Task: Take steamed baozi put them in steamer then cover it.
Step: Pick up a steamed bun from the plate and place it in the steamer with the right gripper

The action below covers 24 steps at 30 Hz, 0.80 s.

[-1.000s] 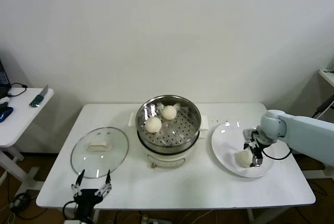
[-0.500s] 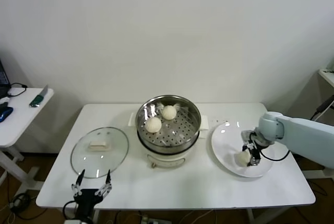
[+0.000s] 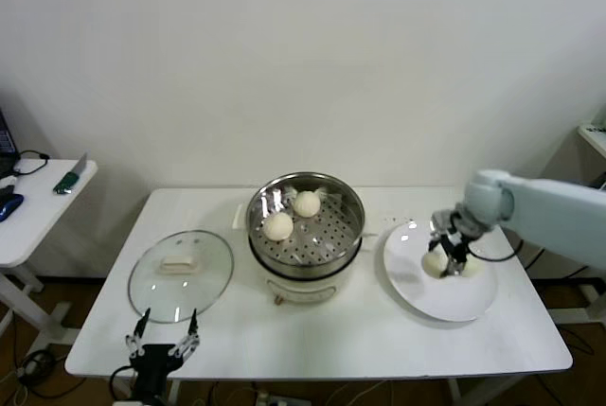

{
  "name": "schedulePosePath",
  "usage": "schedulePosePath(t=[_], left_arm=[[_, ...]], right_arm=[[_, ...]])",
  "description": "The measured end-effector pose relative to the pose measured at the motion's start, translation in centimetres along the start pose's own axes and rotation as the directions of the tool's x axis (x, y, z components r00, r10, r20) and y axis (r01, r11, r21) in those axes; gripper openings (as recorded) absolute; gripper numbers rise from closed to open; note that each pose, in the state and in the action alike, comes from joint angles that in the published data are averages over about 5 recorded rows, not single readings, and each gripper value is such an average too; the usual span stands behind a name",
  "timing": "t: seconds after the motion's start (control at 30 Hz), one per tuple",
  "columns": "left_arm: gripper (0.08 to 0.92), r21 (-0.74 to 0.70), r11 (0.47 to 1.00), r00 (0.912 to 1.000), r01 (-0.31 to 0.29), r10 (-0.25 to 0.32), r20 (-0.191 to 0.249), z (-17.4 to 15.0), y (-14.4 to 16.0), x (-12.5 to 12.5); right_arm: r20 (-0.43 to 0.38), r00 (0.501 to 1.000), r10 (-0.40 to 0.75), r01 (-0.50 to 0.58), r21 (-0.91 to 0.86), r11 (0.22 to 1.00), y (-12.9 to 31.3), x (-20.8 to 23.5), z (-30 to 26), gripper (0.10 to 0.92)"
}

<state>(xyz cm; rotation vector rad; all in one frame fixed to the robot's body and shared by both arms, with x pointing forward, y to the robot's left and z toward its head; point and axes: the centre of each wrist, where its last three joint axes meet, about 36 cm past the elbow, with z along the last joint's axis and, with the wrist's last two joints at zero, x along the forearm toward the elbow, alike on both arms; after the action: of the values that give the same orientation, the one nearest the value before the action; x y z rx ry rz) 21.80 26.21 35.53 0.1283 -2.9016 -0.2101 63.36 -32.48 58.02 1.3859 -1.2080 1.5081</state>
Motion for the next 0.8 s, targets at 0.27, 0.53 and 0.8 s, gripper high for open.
schedulePosePath(t=[0.27,0.53,0.8], left_arm=[[0.823,-0.001,1.0,1.0,0.002,-0.002,0.003,0.0,0.2,0.0],[0.823,0.003,1.0,0.9999,0.01,-0.01,0.011,-0.2,0.2,-0.1],[0.823,-0.001,1.0,0.9998,0.019,-0.019,0.01,-0.3,0.4,0.0]], right_arm=[[0.033,0.993,0.111,-0.116,0.293,0.949,-3.9,10.3,-6.4,0.67],[0.084,0.984,0.156,-0.176,0.575,0.799,-4.2,14.1,-15.5,0.67],[0.102,0.986,0.132,-0.163,0.752,0.639,-4.0,11.4,-21.9,0.668]])
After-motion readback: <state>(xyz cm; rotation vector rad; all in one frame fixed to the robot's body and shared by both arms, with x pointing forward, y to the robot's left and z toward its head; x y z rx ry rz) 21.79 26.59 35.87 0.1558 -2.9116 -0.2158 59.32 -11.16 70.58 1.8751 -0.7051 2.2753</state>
